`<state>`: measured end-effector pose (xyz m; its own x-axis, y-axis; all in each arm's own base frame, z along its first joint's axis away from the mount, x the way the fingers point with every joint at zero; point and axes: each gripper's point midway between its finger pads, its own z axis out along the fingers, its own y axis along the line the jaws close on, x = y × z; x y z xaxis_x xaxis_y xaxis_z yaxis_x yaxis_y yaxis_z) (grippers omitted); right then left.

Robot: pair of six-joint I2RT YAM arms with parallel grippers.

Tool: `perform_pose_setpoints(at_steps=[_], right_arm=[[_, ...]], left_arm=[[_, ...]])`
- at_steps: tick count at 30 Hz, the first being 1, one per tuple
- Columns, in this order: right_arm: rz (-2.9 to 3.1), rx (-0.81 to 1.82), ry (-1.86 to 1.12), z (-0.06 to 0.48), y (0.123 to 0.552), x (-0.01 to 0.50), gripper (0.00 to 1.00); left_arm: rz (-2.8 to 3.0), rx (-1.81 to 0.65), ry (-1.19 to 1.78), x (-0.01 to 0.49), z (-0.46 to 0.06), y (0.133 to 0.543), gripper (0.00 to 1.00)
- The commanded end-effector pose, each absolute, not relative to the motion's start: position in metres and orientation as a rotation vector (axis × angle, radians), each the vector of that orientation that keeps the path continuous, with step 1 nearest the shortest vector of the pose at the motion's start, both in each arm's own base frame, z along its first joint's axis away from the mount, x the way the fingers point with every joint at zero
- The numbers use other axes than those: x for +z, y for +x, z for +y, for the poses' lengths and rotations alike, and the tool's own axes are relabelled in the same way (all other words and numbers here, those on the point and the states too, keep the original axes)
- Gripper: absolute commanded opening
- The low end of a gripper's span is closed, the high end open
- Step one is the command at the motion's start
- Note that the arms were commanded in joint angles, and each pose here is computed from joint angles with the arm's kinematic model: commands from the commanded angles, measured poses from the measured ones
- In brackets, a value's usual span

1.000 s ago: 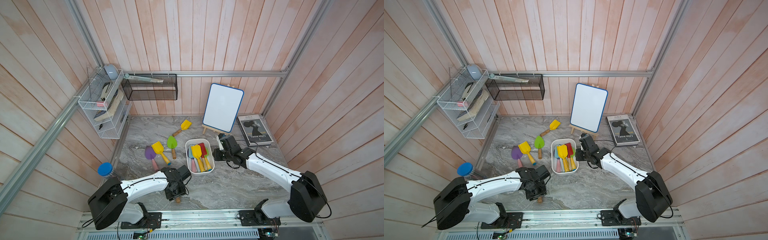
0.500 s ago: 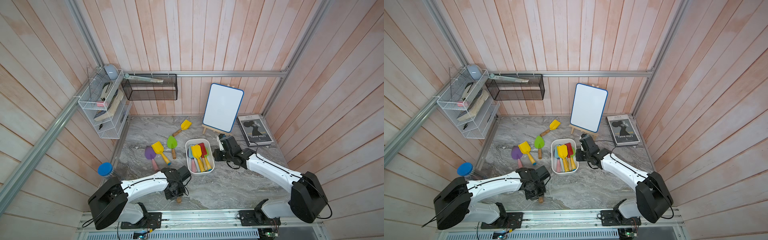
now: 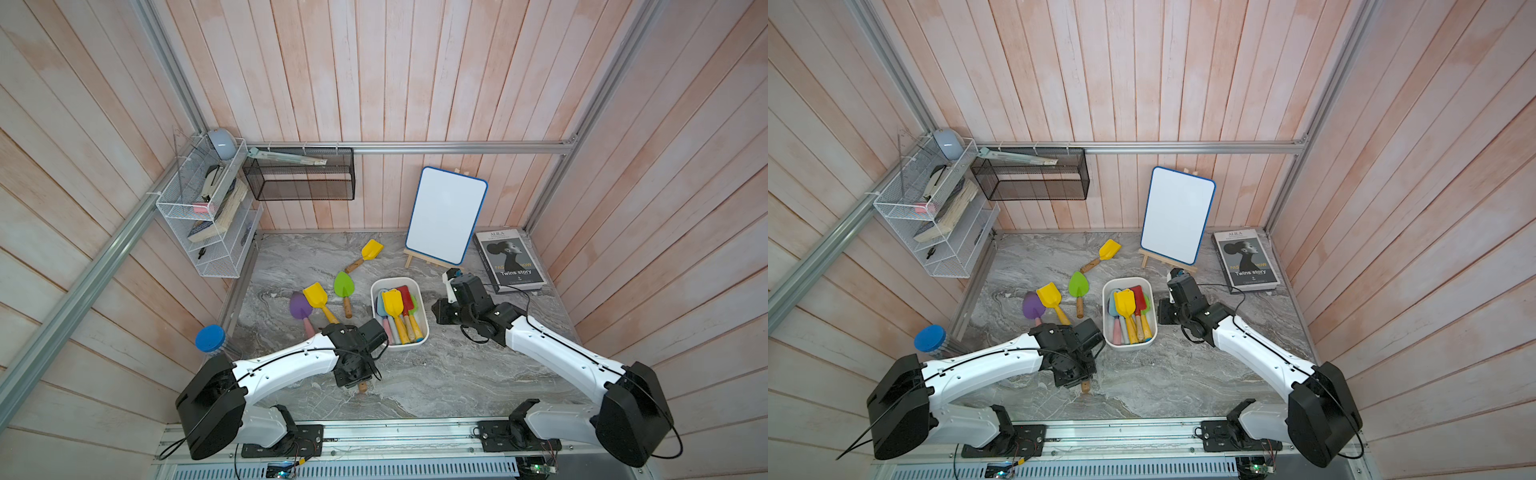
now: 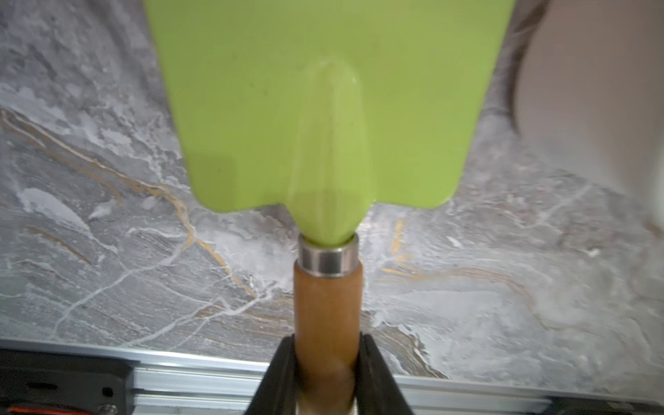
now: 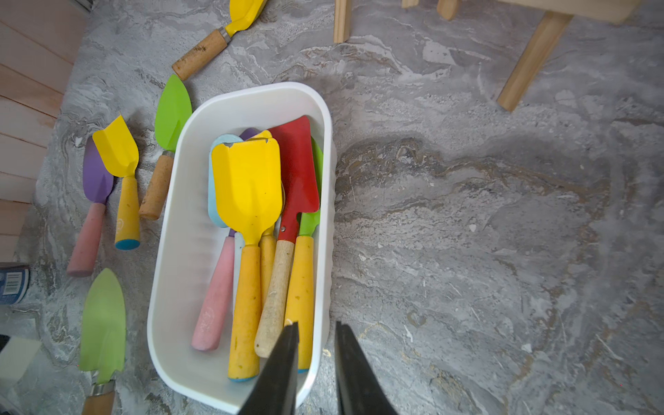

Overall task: Put the shovel into the storage box
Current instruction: Pick up the shovel from the center of the board.

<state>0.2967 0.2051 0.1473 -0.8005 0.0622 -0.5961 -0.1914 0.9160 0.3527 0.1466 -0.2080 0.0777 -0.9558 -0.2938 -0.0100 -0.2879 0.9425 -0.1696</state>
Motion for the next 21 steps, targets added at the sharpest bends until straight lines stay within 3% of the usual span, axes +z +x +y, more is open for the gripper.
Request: perform_pose_setpoints(at_steps=[1, 11, 21], right_arm=[[2.414, 0.585, -0.073, 0.204, 0.298, 0.159, 0.24], [2.308, 0.818, -0.142, 0.226, 0.308, 0.205, 0.24], [2.198, 1.174, -0.347, 0.273, 0.292, 0.247, 0.24]], left_arm=[[3.014, -0.247, -0.396, 0.102, -0.207, 0.155, 0.11], [2.93, -0.329, -0.331, 0.146, -0.219, 0.172, 0.11], [2.902, -0.619, -0.025, 0.171, -0.287, 0.189, 0.11]])
